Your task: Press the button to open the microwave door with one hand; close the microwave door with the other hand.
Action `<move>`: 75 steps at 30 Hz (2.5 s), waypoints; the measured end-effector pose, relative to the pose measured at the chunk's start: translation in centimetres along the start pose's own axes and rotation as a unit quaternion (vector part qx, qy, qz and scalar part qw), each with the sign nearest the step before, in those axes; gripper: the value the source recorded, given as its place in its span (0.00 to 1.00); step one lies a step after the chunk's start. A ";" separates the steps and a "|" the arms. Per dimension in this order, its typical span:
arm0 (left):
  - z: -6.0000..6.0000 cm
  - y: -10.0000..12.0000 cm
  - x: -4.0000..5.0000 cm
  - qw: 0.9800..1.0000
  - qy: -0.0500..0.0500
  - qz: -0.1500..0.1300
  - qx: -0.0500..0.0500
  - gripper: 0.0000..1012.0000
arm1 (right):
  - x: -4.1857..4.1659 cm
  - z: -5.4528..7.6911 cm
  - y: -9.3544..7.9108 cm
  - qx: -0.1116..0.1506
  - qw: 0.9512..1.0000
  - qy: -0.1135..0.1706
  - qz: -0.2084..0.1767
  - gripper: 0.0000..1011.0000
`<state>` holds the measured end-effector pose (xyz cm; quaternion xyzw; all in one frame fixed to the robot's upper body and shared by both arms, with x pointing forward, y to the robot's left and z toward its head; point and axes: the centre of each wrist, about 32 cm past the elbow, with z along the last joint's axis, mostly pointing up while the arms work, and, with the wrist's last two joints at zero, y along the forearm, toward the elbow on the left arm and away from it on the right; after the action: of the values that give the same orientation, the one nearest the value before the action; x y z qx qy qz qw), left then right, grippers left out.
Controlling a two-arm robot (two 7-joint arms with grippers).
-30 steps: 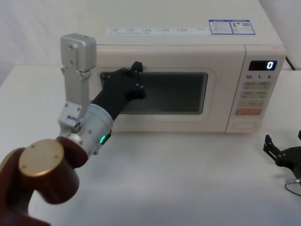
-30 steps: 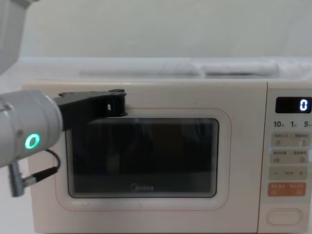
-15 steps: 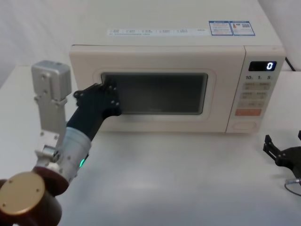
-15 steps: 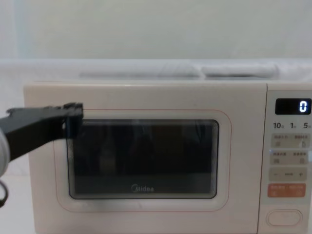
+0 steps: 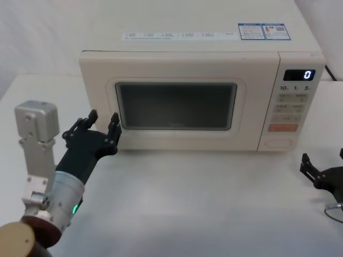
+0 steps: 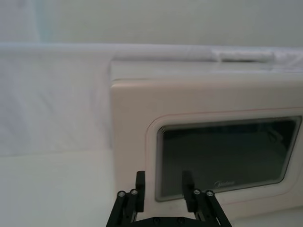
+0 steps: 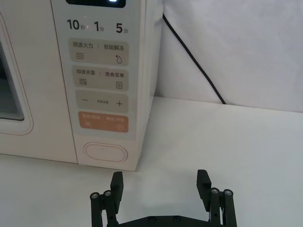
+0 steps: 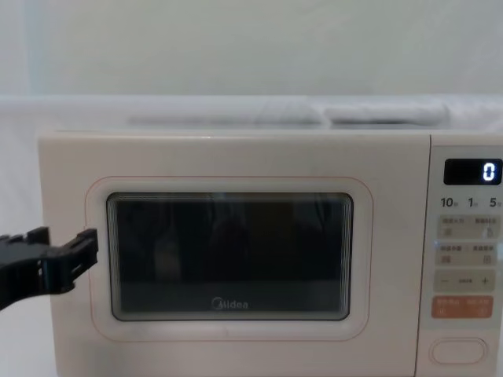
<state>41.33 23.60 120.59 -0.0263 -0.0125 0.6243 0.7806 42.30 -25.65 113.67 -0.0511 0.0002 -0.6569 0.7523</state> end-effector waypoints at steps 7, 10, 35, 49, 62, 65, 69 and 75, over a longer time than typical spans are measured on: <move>-1.3 0.9 0.65 1.000 0.011 0.010 0.014 0.68 | 0.00 0.0 0.0 0.000 1.000 0.000 0.000 0.99; -1.9 1.2 0.73 1.000 0.017 0.012 0.021 0.78 | 0.00 0.0 0.0 0.000 1.000 0.000 0.000 0.99; -5.3 1.9 -0.14 0.997 0.044 -0.003 0.059 0.99 | 0.00 0.0 0.0 0.000 1.000 0.000 0.000 0.99; -5.4 2.0 -0.17 0.997 0.043 -0.004 0.060 0.99 | 0.00 0.0 0.0 0.000 1.000 0.000 0.000 0.99; -5.3 1.9 -0.16 0.997 0.042 -0.003 0.060 0.99 | 0.00 0.0 0.0 0.000 1.000 0.000 0.000 0.99; -5.3 1.9 -0.16 0.997 0.042 -0.003 0.060 0.99 | 0.00 0.0 0.0 0.000 1.000 0.000 0.000 0.99; -5.3 1.9 -0.16 0.997 0.042 -0.003 0.060 0.99 | 0.00 0.0 0.0 0.000 1.000 0.000 0.000 0.99; -5.3 1.9 -0.17 0.997 0.042 -0.004 0.060 0.99 | 0.00 0.0 0.0 0.000 1.000 0.000 0.000 0.99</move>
<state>39.69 23.73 115.19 -0.0059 0.0580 0.6195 0.7828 42.30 -25.65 113.67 -0.0512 0.0002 -0.6569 0.7523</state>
